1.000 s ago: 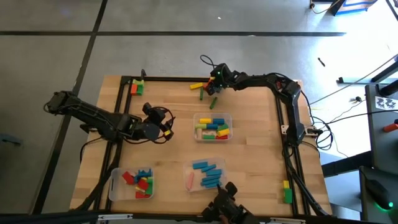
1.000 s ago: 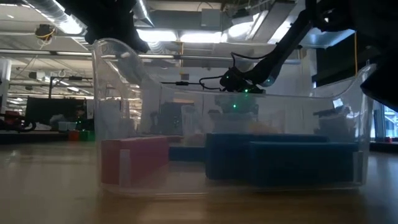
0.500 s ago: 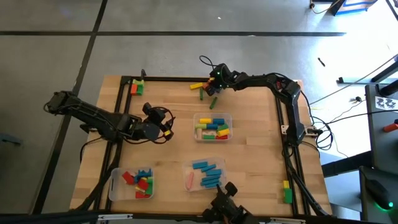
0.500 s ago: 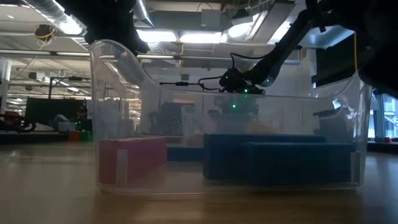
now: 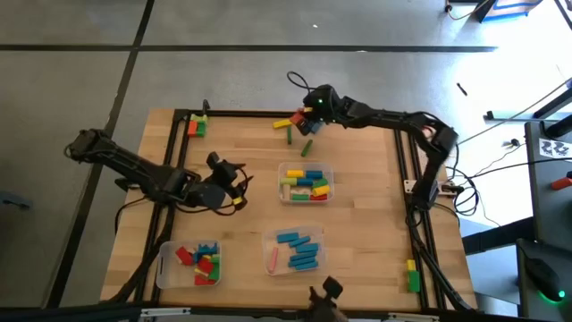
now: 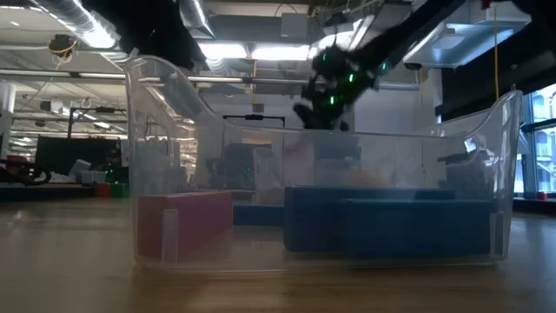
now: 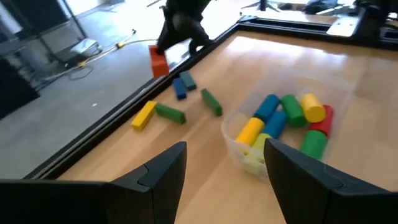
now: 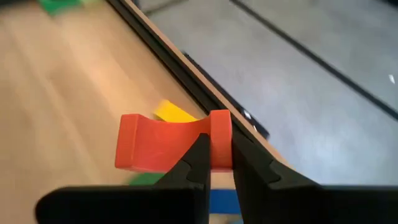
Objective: Sort blocks by size
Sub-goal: Put the orange arch block into the bottom left transparent bin
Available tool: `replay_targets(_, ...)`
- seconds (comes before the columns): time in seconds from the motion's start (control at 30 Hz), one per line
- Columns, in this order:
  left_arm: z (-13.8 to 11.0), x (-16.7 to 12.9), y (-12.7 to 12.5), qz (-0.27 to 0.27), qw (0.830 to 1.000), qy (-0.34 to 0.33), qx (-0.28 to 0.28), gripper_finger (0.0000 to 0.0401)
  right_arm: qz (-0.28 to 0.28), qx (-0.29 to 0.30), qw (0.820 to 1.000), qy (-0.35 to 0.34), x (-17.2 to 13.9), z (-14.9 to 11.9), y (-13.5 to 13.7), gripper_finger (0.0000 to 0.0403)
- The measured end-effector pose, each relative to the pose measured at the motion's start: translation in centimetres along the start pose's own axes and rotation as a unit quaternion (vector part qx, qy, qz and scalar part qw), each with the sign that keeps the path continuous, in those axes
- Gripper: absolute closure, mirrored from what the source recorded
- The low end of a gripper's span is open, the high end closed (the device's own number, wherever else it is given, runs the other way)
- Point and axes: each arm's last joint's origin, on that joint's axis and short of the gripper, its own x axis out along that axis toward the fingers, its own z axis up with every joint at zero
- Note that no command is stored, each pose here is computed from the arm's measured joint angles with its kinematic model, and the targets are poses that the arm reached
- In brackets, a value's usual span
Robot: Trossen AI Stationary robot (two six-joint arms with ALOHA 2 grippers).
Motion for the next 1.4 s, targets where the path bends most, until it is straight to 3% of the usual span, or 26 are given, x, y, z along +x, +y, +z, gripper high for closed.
replay_targets(0.3,0.0,-1.8,-1.1,-0.045,0.998,-0.021,0.027,0.0191,0.08,-0.047,0.994,-0.061,-6.0,2.3,6.6,0.0356)
replay_targets(0.7,-0.2,-3.7,-1.8,-0.089,0.994,-0.033,0.044,0.0191,0.164,-0.1,0.979,-0.067,-9.1,0.6,15.3,0.0355)
replay_targets(1.07,-0.6,-5.4,-2.3,-0.129,0.99,-0.04,0.043,0.0191,0.194,-0.113,0.972,-0.069,-11.6,-1.1,20.0,0.0354)
replay_targets(1.4,-1.1,-7.2,-3.0,-0.173,0.983,-0.045,0.043,0.0191,0.254,-0.128,0.955,-0.08,-14.0,-3.0,24.5,0.0354)
